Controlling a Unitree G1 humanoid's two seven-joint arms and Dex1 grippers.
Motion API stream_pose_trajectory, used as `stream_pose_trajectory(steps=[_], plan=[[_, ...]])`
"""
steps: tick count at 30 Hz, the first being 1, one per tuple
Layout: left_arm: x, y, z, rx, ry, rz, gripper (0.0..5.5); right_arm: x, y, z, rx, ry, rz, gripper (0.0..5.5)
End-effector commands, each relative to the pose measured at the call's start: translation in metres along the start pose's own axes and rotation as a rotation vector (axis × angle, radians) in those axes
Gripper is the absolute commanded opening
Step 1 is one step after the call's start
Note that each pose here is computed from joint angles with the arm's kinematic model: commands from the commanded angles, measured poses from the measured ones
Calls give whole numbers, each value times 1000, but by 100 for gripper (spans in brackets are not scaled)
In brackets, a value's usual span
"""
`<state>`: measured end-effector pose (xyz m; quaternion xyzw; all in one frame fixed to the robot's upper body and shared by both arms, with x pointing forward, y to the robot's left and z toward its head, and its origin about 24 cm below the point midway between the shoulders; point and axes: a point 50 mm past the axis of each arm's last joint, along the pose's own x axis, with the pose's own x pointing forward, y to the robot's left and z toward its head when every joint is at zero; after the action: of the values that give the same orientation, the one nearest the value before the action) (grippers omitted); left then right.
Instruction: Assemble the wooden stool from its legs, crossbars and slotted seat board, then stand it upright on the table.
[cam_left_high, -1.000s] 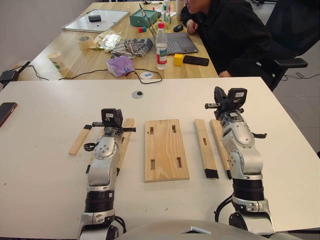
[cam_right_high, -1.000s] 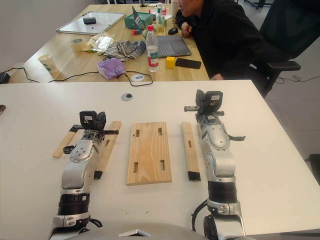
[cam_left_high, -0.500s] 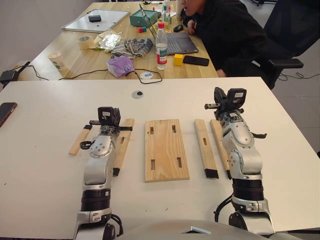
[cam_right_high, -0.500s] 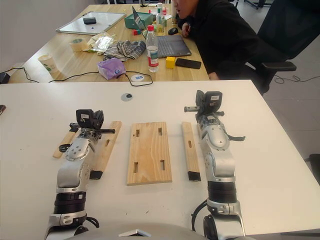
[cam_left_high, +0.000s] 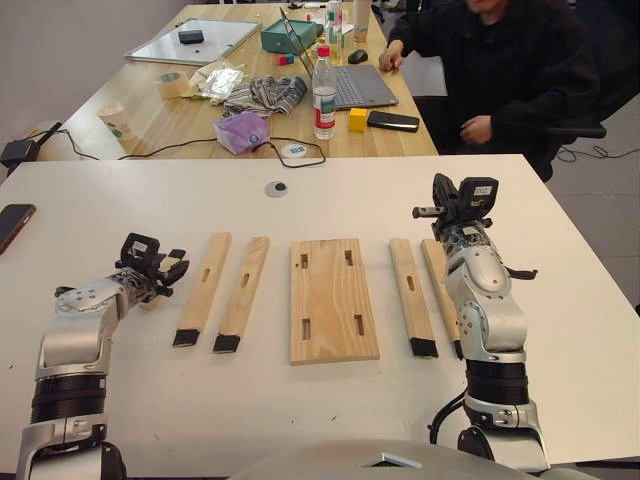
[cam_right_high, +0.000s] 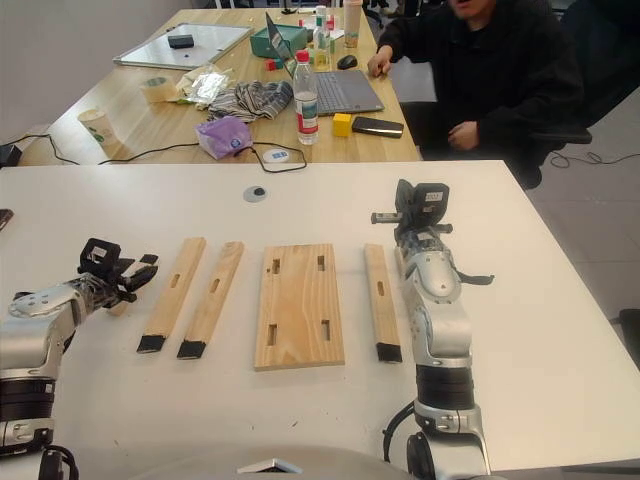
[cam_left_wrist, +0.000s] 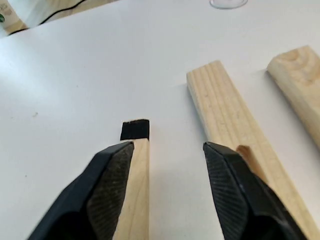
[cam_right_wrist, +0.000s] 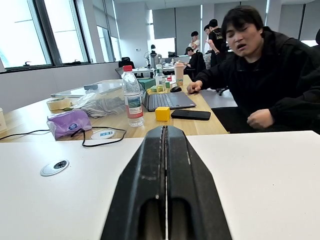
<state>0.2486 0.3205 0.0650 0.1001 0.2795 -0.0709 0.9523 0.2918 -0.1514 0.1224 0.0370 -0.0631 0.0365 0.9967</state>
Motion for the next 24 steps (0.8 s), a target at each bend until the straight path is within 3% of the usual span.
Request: stream_pose_trajectory(steps=[1,13,24], plan=[[-10,18,-10,21,49,39,288,0,0,3,2,-13,3,0],[-25,23,-55,-5,254,-73,288,1,1,4,-7,-18,20,0],[-31,13,-76,24,330,-135,130,1,8,4,-19,-23,46,0]])
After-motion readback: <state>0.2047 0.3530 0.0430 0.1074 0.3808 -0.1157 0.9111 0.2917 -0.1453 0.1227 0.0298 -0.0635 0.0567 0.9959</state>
